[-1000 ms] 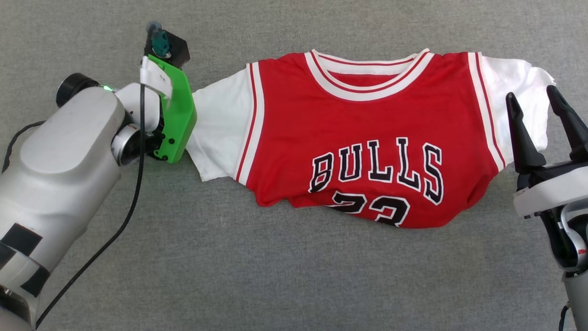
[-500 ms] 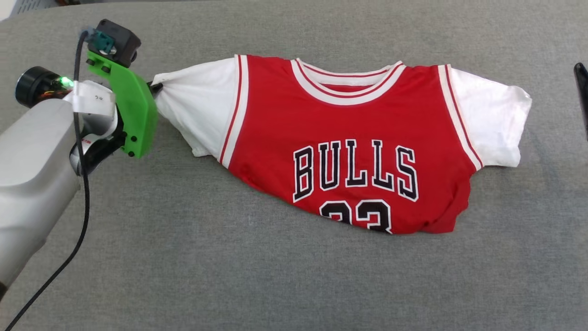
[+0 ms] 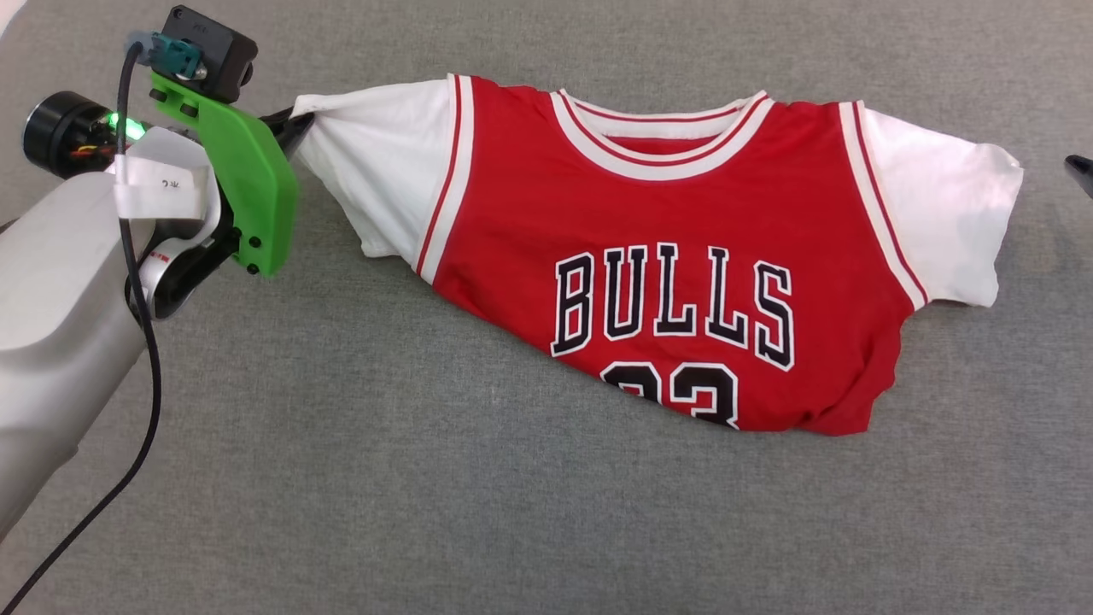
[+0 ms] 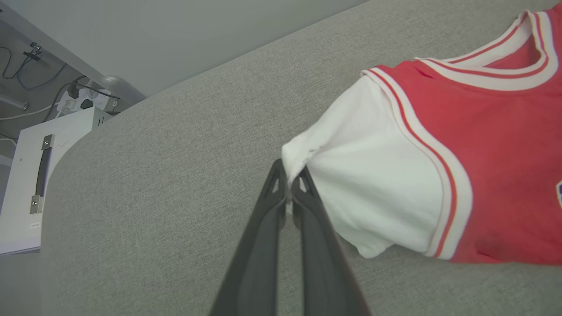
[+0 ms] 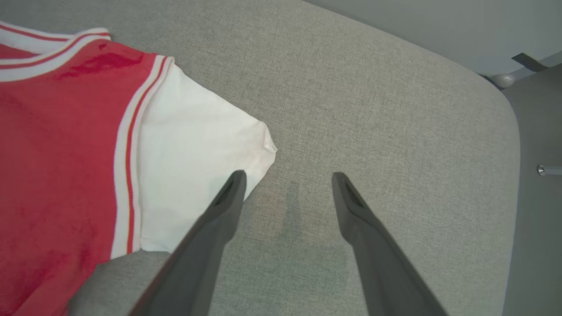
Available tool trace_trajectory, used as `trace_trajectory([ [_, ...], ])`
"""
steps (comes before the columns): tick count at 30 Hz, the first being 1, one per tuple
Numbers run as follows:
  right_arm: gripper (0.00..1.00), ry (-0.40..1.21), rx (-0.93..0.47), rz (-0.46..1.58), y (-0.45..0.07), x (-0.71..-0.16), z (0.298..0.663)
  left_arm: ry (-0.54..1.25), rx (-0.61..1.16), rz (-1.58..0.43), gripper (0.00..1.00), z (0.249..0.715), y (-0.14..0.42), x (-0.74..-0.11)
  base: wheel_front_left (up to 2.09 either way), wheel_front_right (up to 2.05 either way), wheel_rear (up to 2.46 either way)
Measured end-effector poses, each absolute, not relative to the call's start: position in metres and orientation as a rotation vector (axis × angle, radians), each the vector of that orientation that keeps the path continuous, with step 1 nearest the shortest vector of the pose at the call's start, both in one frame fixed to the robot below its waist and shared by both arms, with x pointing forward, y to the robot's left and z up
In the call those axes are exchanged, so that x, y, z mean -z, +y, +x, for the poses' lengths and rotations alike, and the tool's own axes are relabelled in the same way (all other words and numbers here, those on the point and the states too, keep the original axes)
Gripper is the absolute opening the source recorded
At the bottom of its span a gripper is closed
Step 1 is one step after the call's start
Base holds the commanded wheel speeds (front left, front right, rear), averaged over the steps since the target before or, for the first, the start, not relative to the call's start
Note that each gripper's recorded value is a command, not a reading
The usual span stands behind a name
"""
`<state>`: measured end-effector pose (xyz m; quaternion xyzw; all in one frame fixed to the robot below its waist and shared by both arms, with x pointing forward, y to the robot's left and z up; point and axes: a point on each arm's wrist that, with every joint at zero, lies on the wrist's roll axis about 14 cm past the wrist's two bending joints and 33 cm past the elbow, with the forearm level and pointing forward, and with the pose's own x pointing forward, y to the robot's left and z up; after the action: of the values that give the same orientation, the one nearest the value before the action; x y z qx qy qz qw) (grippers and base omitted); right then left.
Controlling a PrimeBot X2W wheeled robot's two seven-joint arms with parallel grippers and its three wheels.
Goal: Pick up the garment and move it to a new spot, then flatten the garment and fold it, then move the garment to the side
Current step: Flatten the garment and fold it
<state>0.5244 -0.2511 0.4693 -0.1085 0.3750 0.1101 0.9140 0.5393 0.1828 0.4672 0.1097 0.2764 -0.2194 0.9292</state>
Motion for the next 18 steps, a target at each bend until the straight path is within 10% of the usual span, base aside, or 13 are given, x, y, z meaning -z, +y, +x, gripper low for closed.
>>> trace_trajectory([
  [18,1.00,1.052,-0.246,-0.232,-0.225,-0.366,0.559,0.552,0.465,0.212,0.00,0.551,0.179,-0.444,0.00,0.00,0.00],
])
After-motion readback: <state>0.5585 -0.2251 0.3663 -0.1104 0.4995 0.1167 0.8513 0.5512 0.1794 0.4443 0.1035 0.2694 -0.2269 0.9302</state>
